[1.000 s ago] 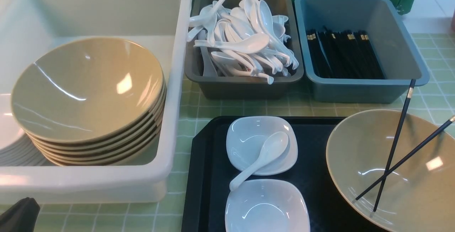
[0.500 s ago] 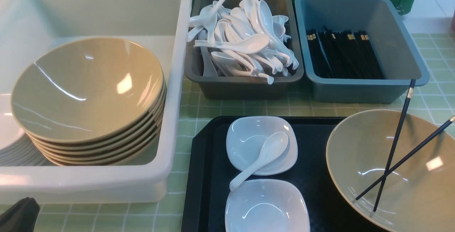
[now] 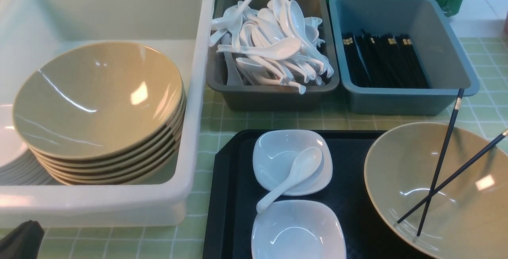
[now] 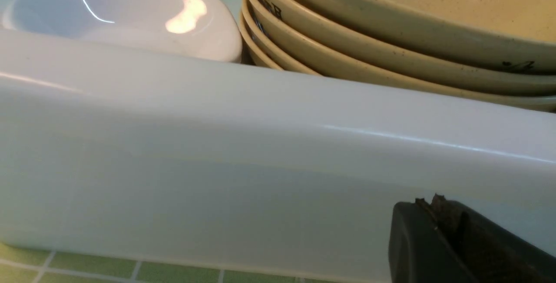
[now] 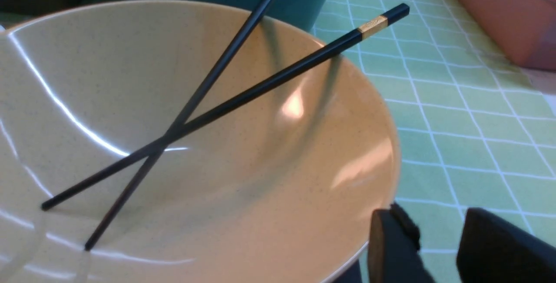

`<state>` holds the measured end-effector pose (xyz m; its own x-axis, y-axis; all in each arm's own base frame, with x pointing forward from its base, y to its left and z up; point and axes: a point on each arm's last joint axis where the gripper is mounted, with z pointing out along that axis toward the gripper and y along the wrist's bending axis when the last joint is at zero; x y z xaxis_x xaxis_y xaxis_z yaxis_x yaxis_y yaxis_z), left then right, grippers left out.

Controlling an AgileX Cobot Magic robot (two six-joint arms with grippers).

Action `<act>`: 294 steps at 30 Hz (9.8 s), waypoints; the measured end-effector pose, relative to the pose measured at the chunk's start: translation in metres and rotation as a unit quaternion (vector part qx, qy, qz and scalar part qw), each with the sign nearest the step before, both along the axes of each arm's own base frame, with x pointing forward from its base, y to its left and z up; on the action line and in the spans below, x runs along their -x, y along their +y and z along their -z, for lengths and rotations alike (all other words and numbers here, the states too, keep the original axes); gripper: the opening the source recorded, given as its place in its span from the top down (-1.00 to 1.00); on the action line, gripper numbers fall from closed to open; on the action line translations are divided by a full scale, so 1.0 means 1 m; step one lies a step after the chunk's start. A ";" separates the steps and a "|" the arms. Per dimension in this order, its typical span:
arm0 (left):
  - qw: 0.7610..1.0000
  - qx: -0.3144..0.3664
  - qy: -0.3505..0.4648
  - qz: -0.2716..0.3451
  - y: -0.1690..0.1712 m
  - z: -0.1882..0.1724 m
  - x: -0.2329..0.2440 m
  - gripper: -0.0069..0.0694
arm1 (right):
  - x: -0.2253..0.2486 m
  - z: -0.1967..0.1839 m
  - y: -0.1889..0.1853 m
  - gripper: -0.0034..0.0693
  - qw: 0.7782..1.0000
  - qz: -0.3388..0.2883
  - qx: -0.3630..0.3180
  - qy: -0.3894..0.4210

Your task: On green table put chopsticks spoon bowls plates into blue grey white boxes.

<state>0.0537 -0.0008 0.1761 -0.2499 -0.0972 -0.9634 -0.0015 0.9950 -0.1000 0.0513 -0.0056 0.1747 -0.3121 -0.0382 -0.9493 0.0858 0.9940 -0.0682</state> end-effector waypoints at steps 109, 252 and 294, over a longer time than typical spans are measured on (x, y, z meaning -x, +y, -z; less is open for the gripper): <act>0.945 0.080 0.115 0.296 -0.065 -0.160 -0.070 0.82 | -0.130 -0.128 0.041 0.26 0.927 -0.182 -0.133 0.299; 0.920 0.043 0.103 0.376 -0.082 -0.160 -0.059 0.82 | -0.255 -0.122 0.025 0.78 0.912 -0.034 -0.243 0.328; 0.925 0.084 0.185 0.320 -0.086 -0.147 -0.086 0.75 | -0.419 -0.145 -0.009 -0.33 0.914 -0.034 -0.235 0.330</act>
<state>0.1400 -0.0867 0.3235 -0.6180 0.0454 -0.7849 0.5182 0.7743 -0.3632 0.4700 -0.0147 0.3199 -0.8343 0.2855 -0.4716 0.1180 0.9281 0.3531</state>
